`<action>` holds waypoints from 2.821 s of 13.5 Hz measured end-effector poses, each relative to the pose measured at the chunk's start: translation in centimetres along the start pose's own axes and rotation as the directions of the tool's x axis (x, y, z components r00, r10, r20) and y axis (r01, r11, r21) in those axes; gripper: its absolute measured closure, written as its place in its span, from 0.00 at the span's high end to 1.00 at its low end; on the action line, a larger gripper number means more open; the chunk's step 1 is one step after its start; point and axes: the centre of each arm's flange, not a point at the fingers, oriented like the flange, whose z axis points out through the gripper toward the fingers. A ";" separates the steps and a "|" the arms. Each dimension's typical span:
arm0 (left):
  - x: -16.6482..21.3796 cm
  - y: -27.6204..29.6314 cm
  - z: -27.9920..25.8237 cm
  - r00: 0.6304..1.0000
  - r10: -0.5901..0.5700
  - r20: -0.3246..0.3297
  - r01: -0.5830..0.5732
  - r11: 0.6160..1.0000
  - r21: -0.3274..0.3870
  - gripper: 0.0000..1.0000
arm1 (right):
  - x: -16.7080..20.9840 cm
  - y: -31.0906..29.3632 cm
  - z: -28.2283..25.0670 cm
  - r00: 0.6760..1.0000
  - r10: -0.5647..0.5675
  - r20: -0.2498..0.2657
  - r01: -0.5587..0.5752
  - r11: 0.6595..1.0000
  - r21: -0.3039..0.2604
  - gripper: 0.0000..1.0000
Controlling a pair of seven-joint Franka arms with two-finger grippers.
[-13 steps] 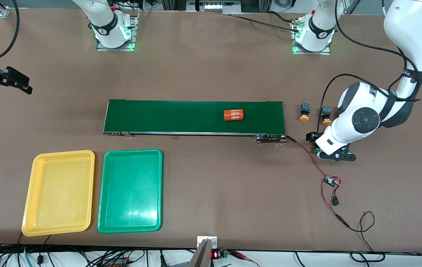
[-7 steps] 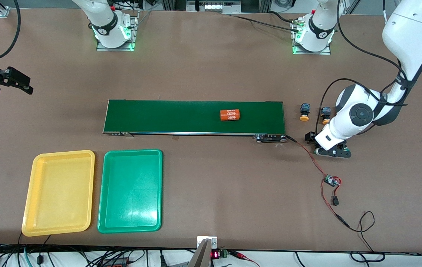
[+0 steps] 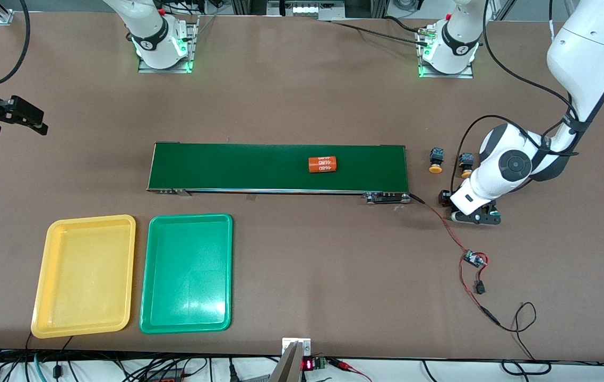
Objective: Sort buttons by color to trays
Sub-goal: 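Lower the left gripper onto a green-capped button and grasp it, then carry the green button onto the conveyor belt and release it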
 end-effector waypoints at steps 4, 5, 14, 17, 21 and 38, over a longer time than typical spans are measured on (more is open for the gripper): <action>0.3 0.3 -1.1 1.000 0.005 0.012 -0.005 1.000 0.018 0.41 | 0.0 0.0 0.0 1.000 0.000 0.001 0.000 1.000 0.000 1.00; 0.6 1.1 -2.2 1.000 0.013 0.021 -0.013 0.999 0.029 0.41 | 0.0 0.0 0.1 1.000 0.000 0.002 0.000 1.000 0.000 1.00; -2.7 21.7 -13.7 0.995 -0.084 0.045 0.081 0.995 0.051 0.41 | 0.1 -0.1 0.1 1.000 -0.001 0.002 0.001 1.000 0.000 1.00; -5.2 26.6 -12.0 0.987 -0.139 0.076 0.138 0.990 0.023 0.41 | 0.1 -0.1 0.1 1.000 -0.002 0.001 0.002 1.000 0.000 1.00; -8.2 30.6 -8.4 0.976 -0.186 0.117 0.193 0.980 -0.048 0.41 | 0.1 -0.2 0.1 1.000 -0.004 0.000 0.004 1.000 0.000 1.00; 0.8 20.8 -16.3 0.987 -0.134 0.091 0.115 0.976 0.186 1.00 | 0.0 -0.4 -0.4 1.000 -0.007 -0.009 0.007 1.000 0.000 1.00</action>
